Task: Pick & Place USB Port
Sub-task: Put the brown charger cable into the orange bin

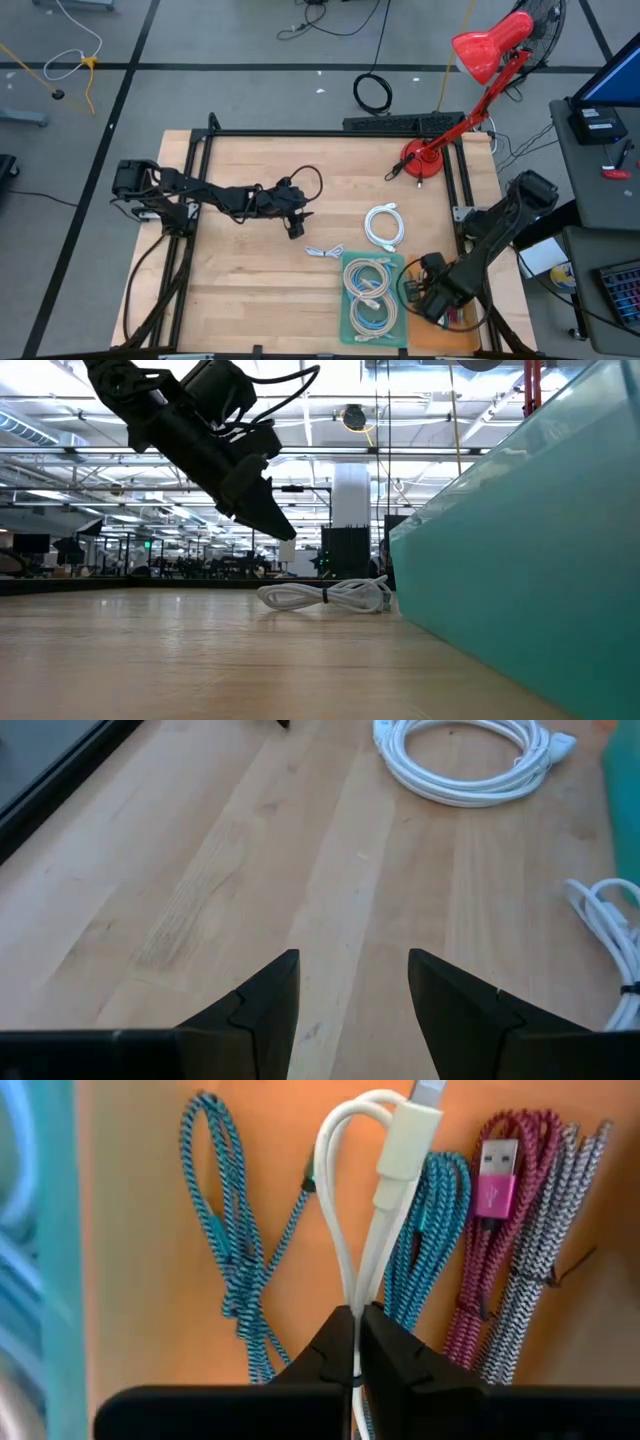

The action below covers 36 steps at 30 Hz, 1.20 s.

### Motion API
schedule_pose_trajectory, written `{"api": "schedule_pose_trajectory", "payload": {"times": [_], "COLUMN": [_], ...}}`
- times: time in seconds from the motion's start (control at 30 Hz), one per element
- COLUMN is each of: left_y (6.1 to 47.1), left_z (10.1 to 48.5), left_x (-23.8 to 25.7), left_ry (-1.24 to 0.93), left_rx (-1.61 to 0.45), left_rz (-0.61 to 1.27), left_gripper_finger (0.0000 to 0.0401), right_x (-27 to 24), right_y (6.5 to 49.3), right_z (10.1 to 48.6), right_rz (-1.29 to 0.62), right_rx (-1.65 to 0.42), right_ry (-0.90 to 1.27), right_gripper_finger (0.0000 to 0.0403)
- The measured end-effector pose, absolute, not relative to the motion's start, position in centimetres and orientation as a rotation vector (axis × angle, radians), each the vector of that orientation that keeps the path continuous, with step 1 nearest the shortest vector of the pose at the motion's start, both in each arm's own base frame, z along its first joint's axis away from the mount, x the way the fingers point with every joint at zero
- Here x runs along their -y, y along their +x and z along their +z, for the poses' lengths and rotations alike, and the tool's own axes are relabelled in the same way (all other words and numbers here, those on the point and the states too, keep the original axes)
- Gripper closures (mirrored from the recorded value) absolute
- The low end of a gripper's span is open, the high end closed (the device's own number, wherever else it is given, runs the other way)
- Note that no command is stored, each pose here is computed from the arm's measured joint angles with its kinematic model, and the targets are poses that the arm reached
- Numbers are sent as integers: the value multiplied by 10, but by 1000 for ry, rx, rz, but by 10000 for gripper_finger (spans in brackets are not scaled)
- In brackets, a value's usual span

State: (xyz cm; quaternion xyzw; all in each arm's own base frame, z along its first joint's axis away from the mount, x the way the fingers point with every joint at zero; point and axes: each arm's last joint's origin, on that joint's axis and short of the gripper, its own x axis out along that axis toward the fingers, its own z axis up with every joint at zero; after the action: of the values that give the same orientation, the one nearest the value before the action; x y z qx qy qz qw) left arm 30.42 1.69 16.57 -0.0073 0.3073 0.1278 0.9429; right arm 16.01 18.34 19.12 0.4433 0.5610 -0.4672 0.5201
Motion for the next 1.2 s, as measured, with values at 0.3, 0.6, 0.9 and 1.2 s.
{"api": "schedule_pose_trajectory", "payload": {"times": [0.3,0.6,0.9,1.2], "left_y": [304,304,304,304], "left_z": [166,166,166,165], "left_x": [-14,-13,-13,-12], "left_ry": [-8,1,2,4], "left_rx": [-630,-631,-630,-637], "left_rz": [252,245,246,242], "left_gripper_finger": [210,210,210,210], "right_x": [-185,-178,-176,-175], "right_y": [163,156,155,158], "right_z": [172,155,156,156], "right_rz": [-1054,-1086,-1099,-1070], "right_rx": [-1342,-1390,-1393,-1399], "right_ry": [1129,1129,1118,1115], "right_gripper_finger": [403,403,403,364]}}
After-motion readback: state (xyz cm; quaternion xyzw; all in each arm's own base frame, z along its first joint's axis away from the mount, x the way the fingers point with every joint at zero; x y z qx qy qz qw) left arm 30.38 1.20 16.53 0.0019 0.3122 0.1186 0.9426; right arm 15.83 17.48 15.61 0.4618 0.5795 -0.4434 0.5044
